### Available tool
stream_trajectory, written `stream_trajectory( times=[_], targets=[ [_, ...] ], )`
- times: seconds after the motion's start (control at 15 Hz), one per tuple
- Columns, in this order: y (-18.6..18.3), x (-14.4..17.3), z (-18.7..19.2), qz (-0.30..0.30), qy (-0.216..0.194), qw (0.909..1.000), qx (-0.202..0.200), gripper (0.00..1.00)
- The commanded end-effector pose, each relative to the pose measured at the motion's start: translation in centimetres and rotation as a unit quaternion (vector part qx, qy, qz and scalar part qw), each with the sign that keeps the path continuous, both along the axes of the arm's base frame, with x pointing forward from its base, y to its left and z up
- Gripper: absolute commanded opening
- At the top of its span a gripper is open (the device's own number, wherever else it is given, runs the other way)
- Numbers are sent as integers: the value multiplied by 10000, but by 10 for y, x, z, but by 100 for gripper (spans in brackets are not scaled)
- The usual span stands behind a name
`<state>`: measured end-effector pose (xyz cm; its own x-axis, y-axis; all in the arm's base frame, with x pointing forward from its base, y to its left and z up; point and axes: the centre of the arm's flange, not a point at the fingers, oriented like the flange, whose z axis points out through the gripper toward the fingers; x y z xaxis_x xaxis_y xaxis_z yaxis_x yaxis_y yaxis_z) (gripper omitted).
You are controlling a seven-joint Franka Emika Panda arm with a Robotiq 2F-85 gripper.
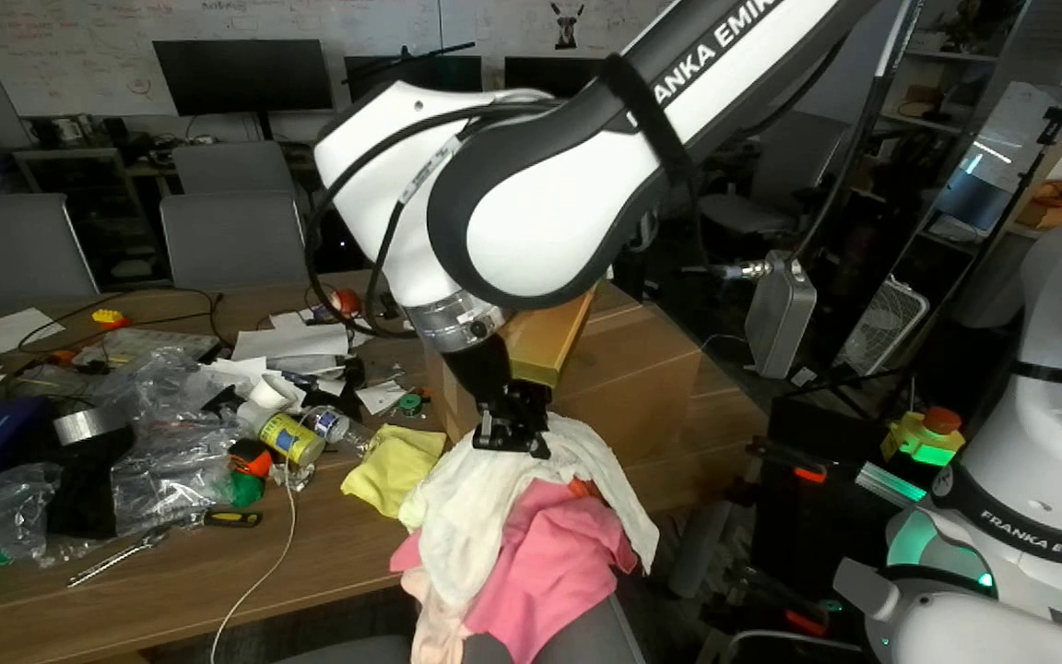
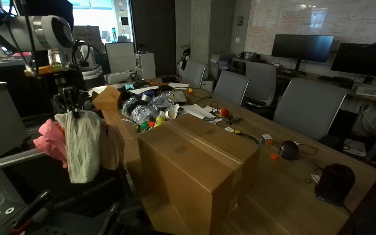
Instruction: Pick their clothes on the back rest of the chair and put them on the table
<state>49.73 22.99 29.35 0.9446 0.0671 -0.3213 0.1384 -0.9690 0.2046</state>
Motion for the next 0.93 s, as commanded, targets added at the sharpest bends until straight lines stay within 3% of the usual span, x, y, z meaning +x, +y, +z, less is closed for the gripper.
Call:
stream_trajectory(
  times=[0.0, 0.87],
  targets=[
    [-5, -5, 45, -186, -75, 9997, -107, 2],
    [-33, 2, 149, -962, -498, 9937, -284, 2]
  ],
)
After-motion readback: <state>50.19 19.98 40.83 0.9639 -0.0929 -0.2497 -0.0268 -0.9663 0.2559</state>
